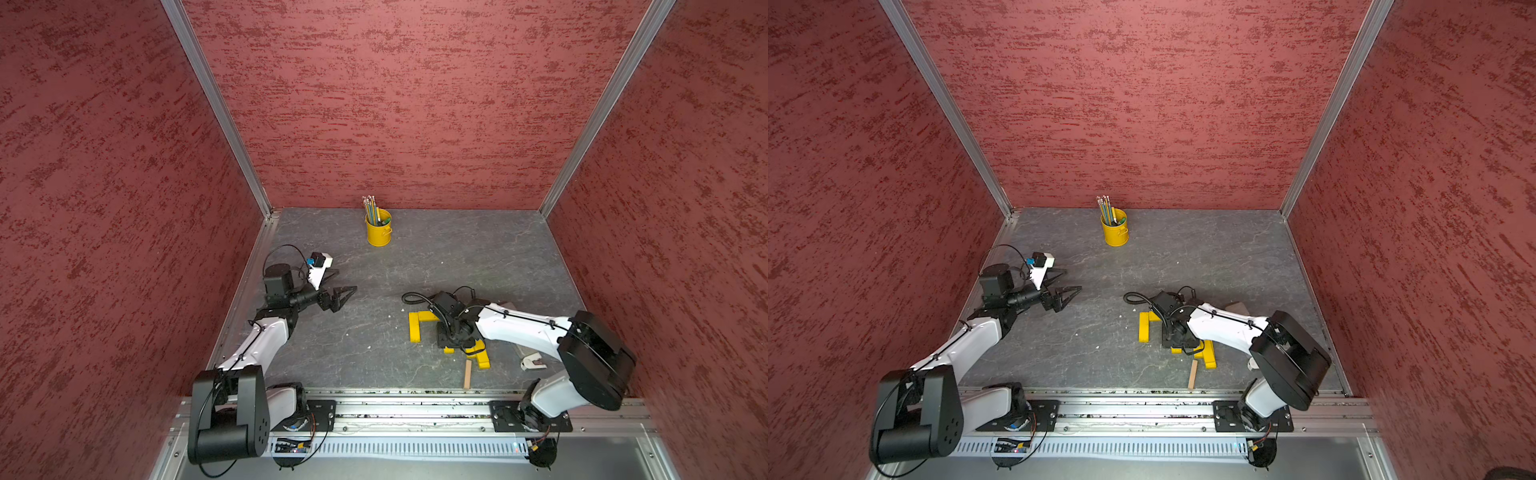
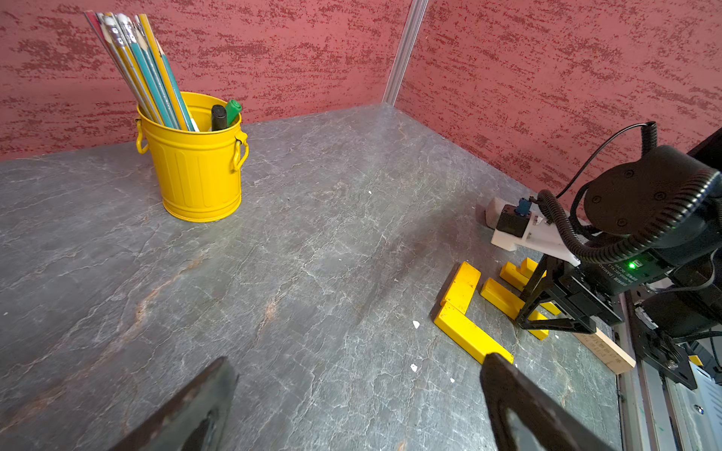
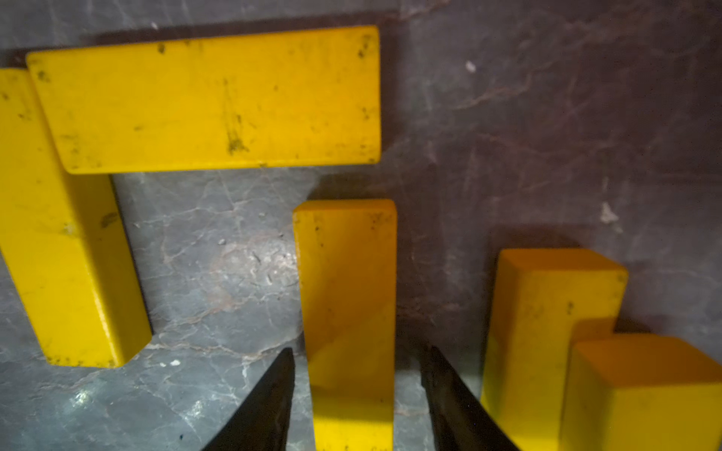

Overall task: Assemble the number 8 with building blocks
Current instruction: Assemble the building block at the center of the board.

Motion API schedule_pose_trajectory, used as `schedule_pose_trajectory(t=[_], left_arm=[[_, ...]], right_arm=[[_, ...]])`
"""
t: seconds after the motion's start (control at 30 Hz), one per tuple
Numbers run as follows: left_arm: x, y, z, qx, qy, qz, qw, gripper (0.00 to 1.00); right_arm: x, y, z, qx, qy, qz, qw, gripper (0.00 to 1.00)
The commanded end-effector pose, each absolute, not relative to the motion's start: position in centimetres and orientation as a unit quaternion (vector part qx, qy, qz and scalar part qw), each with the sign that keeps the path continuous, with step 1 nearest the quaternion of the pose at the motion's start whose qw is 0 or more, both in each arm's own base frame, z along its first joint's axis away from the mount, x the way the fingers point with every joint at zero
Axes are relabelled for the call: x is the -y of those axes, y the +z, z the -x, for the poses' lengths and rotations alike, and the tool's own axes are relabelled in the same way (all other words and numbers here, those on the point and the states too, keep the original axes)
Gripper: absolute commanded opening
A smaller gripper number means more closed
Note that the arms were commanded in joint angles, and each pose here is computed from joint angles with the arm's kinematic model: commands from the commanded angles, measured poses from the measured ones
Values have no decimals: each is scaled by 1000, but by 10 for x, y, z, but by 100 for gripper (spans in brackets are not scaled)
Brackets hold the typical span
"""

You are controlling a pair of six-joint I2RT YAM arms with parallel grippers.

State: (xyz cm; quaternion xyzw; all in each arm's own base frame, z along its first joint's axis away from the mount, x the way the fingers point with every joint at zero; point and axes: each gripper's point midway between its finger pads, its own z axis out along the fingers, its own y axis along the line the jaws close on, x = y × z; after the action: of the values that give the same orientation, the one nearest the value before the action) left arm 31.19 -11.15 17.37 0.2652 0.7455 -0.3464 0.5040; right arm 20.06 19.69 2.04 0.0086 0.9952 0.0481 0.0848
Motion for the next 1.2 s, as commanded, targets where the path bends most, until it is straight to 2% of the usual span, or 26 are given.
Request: schedule_pose_trajectory(t=[0.0, 0.47, 1.17], left_arm=[[111, 183, -313, -737, -349, -270, 512, 100], [108, 185, -312, -735, -348, -268, 517, 100], [108, 183, -310, -735, -347, -268, 517, 100]], right_arm=[[-195, 20, -207, -993, 44, -17, 104, 54], [-200, 18, -213, -994, 42, -14, 102, 42], [-210, 22, -219, -993, 56, -13, 107, 35]])
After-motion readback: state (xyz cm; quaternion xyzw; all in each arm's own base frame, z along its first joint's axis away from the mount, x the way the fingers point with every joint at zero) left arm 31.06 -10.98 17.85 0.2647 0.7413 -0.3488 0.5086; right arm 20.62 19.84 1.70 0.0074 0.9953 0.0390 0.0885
